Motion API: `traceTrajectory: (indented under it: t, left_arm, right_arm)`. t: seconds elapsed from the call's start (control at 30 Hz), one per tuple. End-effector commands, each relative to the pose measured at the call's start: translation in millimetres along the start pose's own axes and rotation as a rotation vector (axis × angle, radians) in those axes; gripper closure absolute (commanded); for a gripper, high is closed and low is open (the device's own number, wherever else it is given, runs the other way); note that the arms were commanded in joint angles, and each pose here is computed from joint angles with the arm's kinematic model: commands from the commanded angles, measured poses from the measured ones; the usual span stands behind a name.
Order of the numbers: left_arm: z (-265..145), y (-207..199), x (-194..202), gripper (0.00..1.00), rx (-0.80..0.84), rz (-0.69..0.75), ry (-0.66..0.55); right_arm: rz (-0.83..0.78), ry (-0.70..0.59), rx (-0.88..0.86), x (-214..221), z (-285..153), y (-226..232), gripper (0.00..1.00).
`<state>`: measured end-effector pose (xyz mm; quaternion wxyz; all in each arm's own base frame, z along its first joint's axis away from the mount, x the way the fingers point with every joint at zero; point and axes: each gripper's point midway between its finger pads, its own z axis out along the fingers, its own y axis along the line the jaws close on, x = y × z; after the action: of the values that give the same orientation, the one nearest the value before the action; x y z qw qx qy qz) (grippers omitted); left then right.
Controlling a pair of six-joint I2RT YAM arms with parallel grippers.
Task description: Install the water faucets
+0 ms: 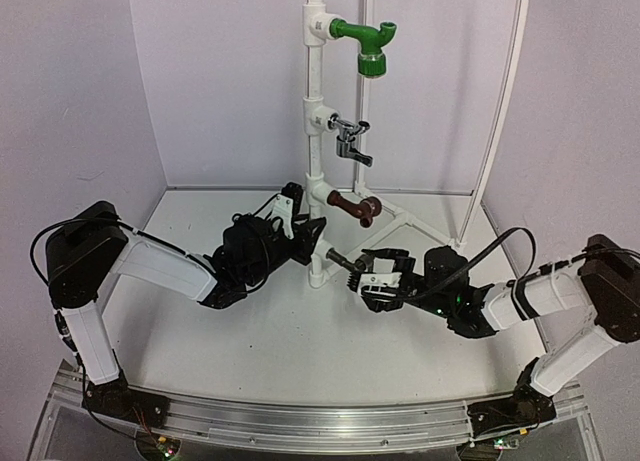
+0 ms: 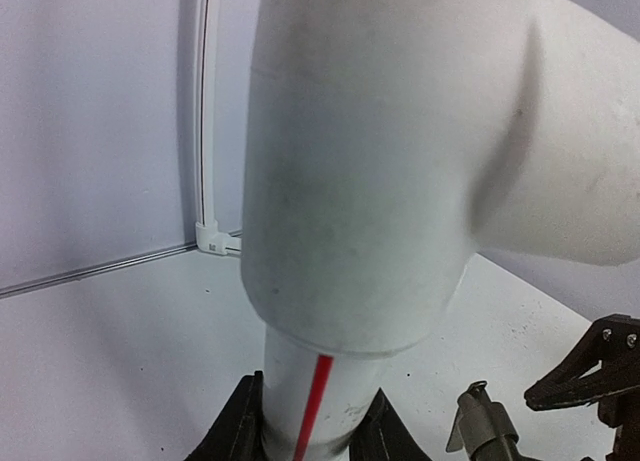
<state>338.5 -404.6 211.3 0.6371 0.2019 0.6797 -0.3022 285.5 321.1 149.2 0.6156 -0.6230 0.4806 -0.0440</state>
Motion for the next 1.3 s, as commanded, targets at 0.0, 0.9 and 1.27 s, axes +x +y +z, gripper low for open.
traceTrajectory:
  t: [0.0,0.9,1.27]
  left_arm:
    - [-5,-24,65,1.0,0.092,-0.08,0.23]
    - [-6,-24,70,1.0,0.096,-0.08,0.243]
    - [-7,-21,70,1.0,0.078,-0.068,0.239]
  right_arm:
    - [-0.009,-0.044,0.167,-18,10,-36,0.37]
    - [0.941,0.041,0.153,-27,25,-22,1.0]
    - [2.126,-0.058,0.072,-26,14,-33,1.0]
